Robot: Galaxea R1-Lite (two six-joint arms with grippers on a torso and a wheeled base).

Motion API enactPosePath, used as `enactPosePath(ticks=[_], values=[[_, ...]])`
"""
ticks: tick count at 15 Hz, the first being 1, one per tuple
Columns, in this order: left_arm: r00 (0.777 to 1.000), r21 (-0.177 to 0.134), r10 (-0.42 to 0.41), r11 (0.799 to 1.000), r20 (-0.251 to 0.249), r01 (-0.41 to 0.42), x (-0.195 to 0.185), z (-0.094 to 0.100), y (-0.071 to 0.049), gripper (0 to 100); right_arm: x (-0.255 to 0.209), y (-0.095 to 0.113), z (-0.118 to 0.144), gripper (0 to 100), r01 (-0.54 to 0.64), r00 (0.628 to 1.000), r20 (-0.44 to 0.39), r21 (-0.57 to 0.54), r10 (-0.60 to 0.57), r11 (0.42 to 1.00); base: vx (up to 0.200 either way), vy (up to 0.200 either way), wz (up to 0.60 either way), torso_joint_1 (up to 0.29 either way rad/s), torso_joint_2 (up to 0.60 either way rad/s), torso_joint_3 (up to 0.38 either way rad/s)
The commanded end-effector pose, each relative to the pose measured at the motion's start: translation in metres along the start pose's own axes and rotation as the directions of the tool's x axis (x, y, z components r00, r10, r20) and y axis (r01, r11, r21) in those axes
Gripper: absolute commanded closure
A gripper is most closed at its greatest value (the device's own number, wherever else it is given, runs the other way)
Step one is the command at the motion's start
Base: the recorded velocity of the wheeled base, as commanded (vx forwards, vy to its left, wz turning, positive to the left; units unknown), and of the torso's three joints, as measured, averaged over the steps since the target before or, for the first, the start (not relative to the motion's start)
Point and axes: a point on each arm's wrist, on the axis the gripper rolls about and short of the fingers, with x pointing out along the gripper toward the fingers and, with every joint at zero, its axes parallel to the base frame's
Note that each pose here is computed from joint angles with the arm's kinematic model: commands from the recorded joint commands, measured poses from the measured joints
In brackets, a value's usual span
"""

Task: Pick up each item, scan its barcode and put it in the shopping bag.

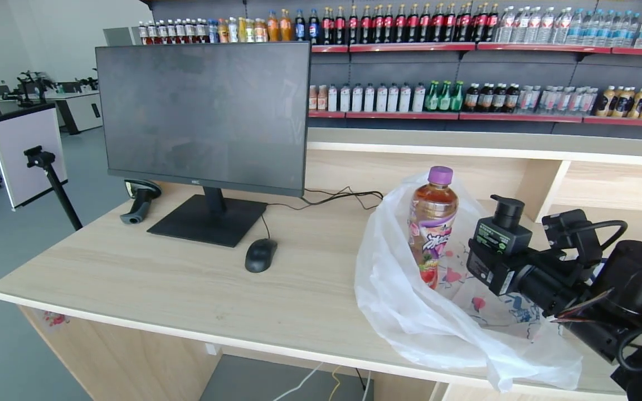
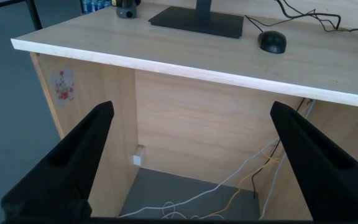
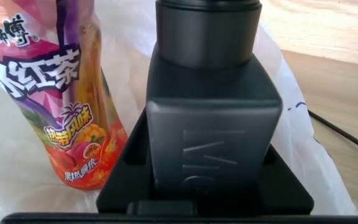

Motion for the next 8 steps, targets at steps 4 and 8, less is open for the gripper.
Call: enactPosePath(ticks=[4,8], values=[[1.000,0.000,0.000,1.000,0.000,0.000,0.000,0.000,0.000,0,0.000,-0.010,-0.007,100,0.036,0.999,-0.027,0.002,-0.035,0.999,0.000,0.000,0.00,0.000,0.00,0.000],[1.000,0.000,0.000,1.000,0.000,0.000,0.000,0.000,0.000,0,0.001,-0.009,-0.017,100,0.033,0.997,-0.070,0.005,-0.032,0.999,0.000,0.000,0.00,0.000,0.00,0.000]])
